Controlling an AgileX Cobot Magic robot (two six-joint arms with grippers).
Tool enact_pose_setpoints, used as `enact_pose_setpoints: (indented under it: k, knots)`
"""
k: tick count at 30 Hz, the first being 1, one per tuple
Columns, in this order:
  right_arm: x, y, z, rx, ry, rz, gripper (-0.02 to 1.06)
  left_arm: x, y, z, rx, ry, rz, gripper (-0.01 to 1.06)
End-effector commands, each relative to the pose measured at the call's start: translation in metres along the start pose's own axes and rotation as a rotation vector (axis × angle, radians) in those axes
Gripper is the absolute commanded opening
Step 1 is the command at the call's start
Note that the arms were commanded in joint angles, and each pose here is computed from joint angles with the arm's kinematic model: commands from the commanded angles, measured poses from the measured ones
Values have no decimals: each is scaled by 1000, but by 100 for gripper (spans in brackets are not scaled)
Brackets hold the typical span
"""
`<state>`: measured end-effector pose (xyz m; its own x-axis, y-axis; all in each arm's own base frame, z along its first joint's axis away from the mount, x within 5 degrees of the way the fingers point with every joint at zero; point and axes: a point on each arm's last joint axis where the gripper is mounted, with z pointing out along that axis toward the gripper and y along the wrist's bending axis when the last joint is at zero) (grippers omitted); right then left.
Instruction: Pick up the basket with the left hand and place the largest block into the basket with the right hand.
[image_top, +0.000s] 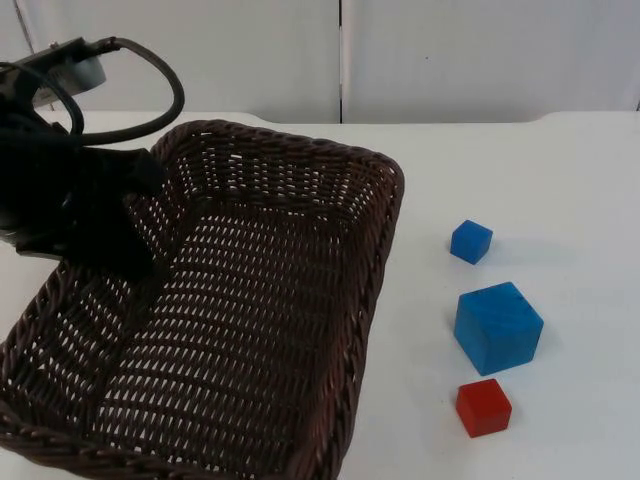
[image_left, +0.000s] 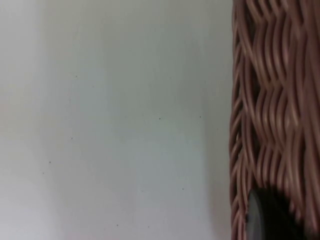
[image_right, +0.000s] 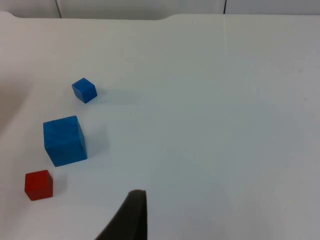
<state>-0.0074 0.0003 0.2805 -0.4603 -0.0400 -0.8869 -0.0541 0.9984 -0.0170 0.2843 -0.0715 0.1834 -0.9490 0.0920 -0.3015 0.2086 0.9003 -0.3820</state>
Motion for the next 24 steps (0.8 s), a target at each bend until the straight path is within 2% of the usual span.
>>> enact_pose_setpoints:
  k: [1, 24]
  knots:
    - [0, 0, 0, 2, -5, 3, 105, 0, -4, -4, 25, -13, -26, 0]
    - [0, 0, 0, 2, -5, 3, 105, 1, -6, -4, 46, -3, -45, 0]
